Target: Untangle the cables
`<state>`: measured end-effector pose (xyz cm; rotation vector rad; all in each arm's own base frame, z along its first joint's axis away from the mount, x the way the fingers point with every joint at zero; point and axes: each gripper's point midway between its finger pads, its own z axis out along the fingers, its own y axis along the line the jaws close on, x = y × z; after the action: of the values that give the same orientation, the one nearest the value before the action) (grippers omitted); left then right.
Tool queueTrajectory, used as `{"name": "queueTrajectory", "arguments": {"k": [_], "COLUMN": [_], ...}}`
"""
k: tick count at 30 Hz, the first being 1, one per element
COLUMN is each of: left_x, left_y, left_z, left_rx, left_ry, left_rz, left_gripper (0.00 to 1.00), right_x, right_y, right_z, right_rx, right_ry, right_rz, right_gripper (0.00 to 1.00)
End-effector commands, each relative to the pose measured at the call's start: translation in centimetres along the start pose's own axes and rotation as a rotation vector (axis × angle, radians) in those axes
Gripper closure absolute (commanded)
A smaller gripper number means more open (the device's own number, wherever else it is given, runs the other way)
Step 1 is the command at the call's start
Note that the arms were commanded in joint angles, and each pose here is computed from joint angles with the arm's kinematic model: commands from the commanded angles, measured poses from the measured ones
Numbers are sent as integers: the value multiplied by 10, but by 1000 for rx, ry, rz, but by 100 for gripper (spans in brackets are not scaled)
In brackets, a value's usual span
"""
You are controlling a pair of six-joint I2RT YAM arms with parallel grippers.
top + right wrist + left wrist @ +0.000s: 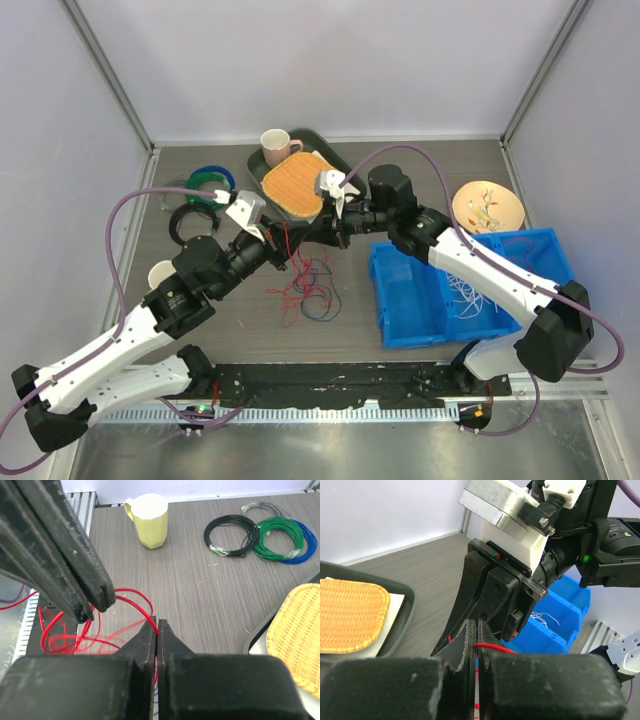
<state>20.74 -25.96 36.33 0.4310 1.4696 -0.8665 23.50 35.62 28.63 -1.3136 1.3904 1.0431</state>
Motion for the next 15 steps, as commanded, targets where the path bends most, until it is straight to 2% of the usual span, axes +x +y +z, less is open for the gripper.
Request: {"name": "queueTrajectory", "arguments": {"k": [1,4,5,6,9,10,13,15], "left_x": [-15,-18,-16,-11,11,16,35,56], "left_y": [10,45,56,75,106,126,159,172], "left_z": [-2,-11,-14,-22,-40,-51,-75,-83], "left_rx": [-70,-274,-342,-450,-641,-774,-956,-999], "left_ry": [-47,-75,-92,-95,-64,-77,-55,-24], "left_rz": [-29,-54,-93,-98,-136,-126,-140,-188], "left_gripper": [100,100,100,100,100,100,100,100], "right_x": [-40,-51,-50,-55,-50,-44,-37,-28], "right_y": [-10,-43,-63,-69,-101,-111,-133,-144], "right_z": [-10,-34,-48,-60,-104,-120,-168,-198], "right_rx": [104,368,512,580,850,919,1125,1245], "right_ry": [-73,-97,-96,-109,-100,-88,-107,-113], "right_rz": [12,114,135,140,168,178,219,254], "right_gripper": [99,99,99,99,99,99,99,99]}}
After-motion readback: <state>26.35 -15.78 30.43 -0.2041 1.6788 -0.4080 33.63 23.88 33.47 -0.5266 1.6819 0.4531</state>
